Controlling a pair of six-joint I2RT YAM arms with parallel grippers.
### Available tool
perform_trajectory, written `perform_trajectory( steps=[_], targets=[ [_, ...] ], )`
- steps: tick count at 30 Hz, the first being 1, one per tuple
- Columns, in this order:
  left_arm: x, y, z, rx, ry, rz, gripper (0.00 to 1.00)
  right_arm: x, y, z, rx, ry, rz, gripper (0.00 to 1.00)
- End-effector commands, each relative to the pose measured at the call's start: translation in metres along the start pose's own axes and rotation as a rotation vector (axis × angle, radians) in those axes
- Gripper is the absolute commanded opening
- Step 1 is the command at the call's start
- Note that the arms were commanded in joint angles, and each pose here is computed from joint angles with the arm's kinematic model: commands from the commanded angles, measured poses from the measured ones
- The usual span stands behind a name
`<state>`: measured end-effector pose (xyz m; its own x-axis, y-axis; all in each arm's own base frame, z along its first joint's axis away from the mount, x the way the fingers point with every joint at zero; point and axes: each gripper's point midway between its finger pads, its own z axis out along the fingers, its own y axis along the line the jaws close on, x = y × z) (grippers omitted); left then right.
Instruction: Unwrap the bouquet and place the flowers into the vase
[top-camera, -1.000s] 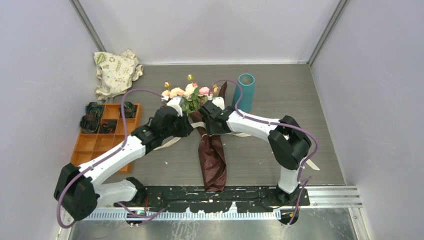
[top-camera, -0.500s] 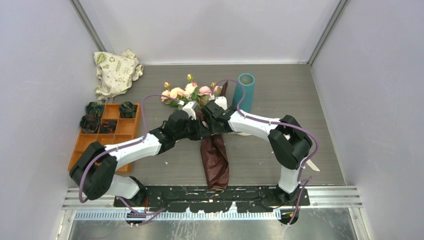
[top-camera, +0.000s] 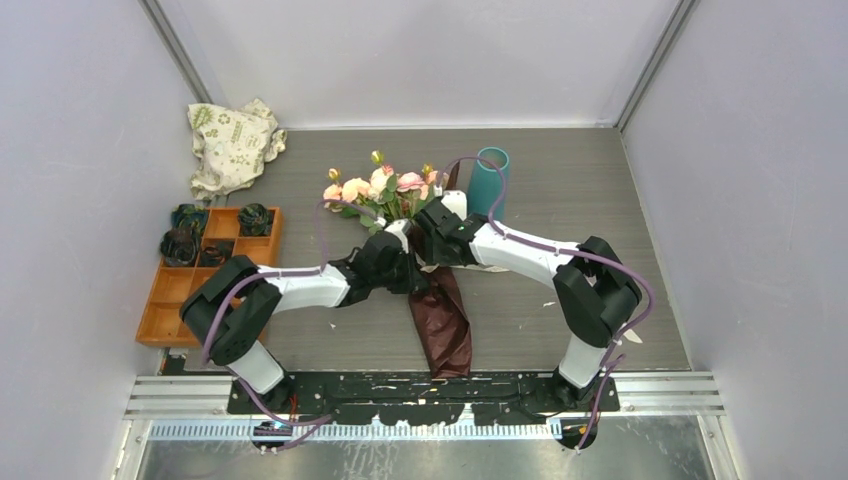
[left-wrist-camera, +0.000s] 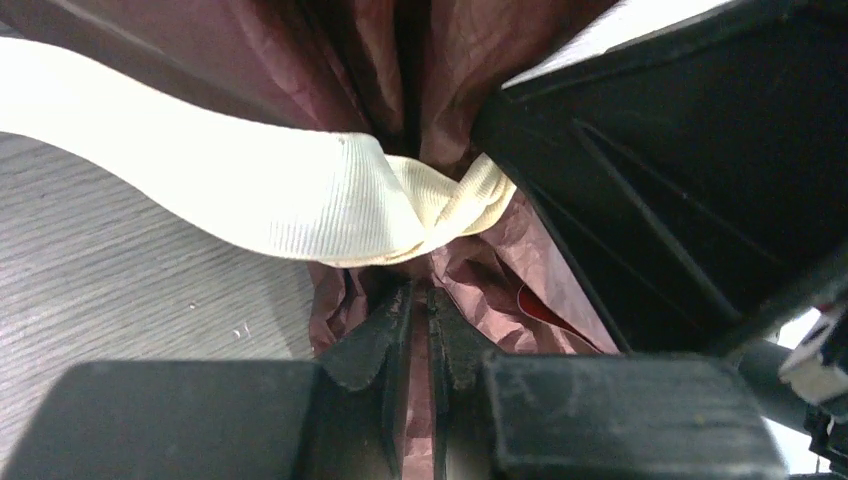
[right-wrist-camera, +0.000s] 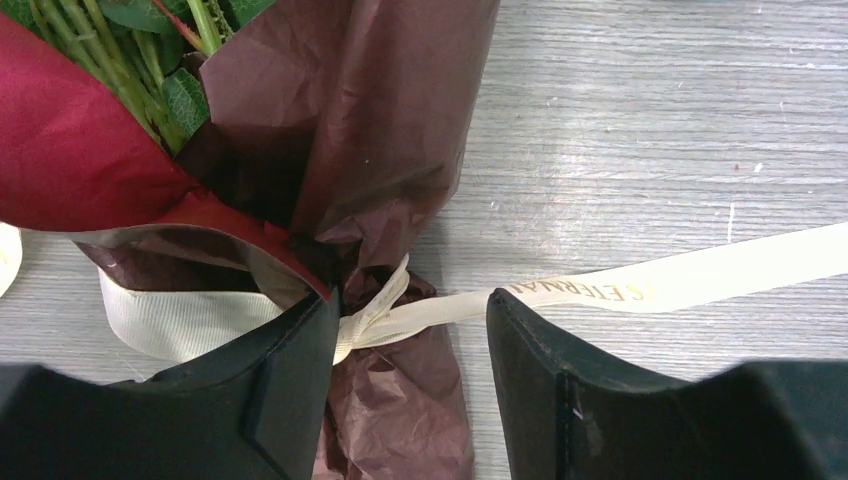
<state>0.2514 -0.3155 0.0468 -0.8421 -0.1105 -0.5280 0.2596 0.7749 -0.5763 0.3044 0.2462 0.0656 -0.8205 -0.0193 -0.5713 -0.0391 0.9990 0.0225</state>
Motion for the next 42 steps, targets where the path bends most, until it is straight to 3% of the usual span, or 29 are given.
perform_trajectory(
  steps=[1,14,22,25,28,32,36,42],
  targets=[
    [-0.010,0.011,0.009,-0.086,-0.028,-0.019,0.12,-0.010,0.003,-0.008,-0.028,-0.041,0.044,0.61],
    [-0.030,0.065,-0.035,-0.429,-0.117,0.016,0.10,0.014,-0.040,0.007,0.072,0.026,0.023,0.61],
    [-0.029,0.087,-0.049,-0.521,-0.108,0.003,0.10,0.006,-0.075,-0.007,0.141,-0.006,0.030,0.61],
    [-0.035,0.071,-0.048,-0.430,-0.104,0.022,0.10,0.004,-0.075,-0.011,0.128,-0.012,0.038,0.61],
    [-0.045,0.020,-0.045,-0.180,-0.112,0.099,0.12,0.005,-0.067,-0.011,0.085,-0.002,0.050,0.61],
    [-0.050,-0.053,-0.054,0.127,-0.108,0.305,0.29,0.006,-0.059,-0.008,0.054,0.011,0.065,0.61],
    [-0.044,-0.075,-0.050,0.171,-0.067,0.462,0.37,0.002,-0.055,-0.012,0.031,0.002,0.076,0.61],
    [-0.044,-0.069,-0.028,0.132,-0.060,0.530,0.38,-0.008,-0.054,-0.020,0.011,-0.026,0.091,0.62]
  ],
)
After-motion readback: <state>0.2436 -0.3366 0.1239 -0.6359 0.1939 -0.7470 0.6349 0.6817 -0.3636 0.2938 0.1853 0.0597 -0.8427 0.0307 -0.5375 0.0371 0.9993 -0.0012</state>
